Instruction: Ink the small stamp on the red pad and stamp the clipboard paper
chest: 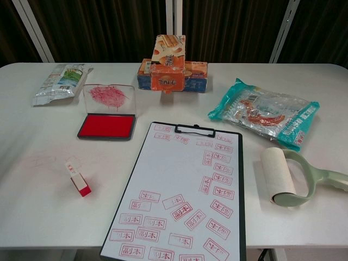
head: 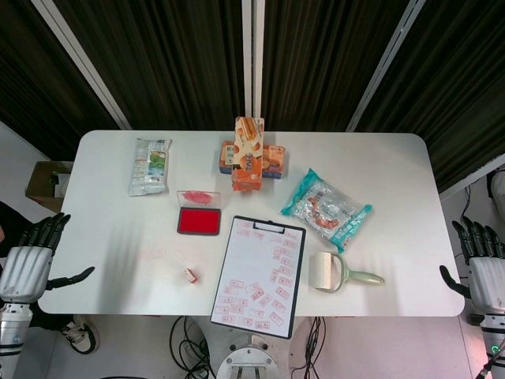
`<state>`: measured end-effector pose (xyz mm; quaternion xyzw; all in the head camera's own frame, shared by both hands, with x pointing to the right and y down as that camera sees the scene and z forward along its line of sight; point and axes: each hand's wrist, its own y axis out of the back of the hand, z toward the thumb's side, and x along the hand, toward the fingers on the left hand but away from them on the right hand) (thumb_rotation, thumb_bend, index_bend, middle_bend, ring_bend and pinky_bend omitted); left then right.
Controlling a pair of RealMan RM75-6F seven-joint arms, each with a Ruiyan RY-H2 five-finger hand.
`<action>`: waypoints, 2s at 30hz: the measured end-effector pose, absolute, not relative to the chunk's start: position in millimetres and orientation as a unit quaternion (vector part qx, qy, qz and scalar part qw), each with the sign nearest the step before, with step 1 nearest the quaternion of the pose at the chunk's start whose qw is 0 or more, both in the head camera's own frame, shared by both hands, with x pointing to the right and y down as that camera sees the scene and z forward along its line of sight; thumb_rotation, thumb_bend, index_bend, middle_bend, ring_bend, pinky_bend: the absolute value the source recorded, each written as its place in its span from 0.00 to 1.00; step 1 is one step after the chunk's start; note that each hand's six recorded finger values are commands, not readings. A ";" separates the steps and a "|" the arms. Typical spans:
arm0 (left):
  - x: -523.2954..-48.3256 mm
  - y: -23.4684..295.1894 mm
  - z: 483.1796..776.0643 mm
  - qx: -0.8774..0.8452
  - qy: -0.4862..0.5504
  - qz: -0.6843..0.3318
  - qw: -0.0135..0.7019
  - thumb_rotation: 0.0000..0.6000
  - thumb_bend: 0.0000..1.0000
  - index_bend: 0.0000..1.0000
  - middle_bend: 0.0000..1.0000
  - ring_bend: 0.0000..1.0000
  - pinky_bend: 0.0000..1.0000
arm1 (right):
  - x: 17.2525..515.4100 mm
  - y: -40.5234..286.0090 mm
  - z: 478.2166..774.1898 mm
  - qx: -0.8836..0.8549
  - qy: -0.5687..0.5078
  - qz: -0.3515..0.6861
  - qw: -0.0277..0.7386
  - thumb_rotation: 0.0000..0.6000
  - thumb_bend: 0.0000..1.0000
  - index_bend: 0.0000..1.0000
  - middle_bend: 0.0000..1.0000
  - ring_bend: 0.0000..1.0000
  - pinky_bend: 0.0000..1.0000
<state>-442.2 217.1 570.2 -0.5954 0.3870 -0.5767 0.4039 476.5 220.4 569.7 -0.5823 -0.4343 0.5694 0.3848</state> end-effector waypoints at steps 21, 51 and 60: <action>-422.3 209.2 566.1 -0.639 0.383 -0.517 0.422 1.00 0.04 0.16 0.20 0.27 0.49 | 476.1 221.3 565.0 -0.576 -0.435 0.573 0.388 1.00 0.21 0.00 0.00 0.00 0.00; -273.4 232.9 662.9 -0.744 0.159 -0.395 0.515 1.00 0.12 0.26 0.31 0.90 0.99 | 486.9 216.0 548.9 -0.559 -0.453 0.576 0.389 1.00 0.22 0.00 0.00 0.00 0.00; -249.2 230.2 675.1 -0.757 0.130 -0.359 0.531 1.00 0.16 0.32 0.34 0.91 0.99 | 492.1 214.6 548.1 -0.554 -0.461 0.576 0.386 1.00 0.22 0.00 0.00 0.00 0.00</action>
